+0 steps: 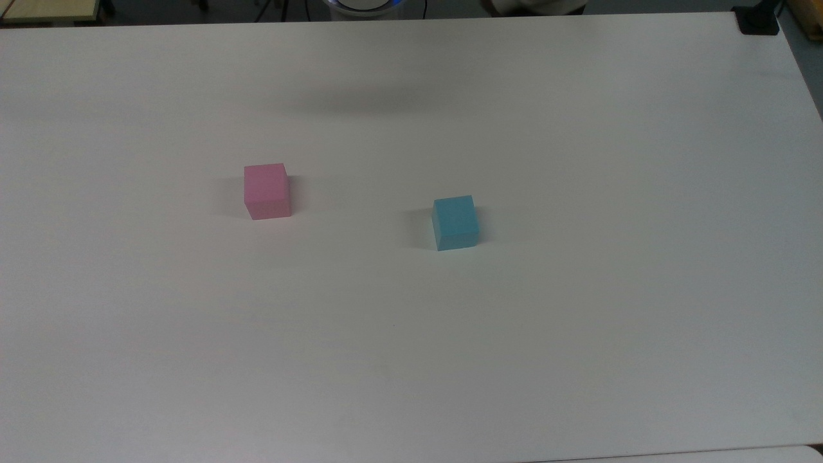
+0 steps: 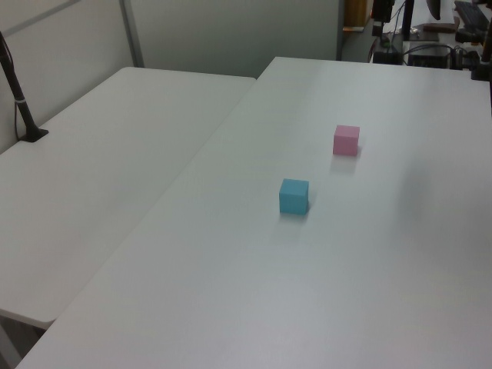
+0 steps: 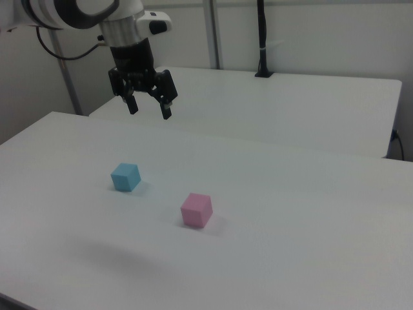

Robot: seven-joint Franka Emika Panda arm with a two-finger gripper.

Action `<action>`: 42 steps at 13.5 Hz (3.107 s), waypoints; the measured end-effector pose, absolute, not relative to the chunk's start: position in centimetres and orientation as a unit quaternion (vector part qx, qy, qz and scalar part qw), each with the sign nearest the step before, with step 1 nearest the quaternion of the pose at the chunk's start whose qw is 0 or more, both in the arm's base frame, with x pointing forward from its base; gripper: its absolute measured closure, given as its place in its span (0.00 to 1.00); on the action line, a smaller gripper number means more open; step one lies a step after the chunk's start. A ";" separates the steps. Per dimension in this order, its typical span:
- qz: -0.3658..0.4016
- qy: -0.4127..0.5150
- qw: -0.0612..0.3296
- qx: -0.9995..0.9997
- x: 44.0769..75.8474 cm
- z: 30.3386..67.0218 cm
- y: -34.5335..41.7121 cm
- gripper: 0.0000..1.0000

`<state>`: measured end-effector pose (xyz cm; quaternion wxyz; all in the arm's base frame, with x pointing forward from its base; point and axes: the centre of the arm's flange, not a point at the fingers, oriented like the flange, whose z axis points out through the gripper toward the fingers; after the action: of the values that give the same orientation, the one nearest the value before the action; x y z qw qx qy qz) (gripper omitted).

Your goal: Put blue cube on pink cube

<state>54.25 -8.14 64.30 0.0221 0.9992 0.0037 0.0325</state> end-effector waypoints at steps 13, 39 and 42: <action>0.037 0.003 0.023 0.999 54.3 64.8 -8.2 0.00; 0.049 -0.002 0.025 0.999 54.3 65.8 -8.8 0.00; 0.049 -0.002 0.025 0.999 54.3 65.9 -8.8 0.00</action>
<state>54.26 -8.78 65.85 0.0247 0.9985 -0.0023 0.0486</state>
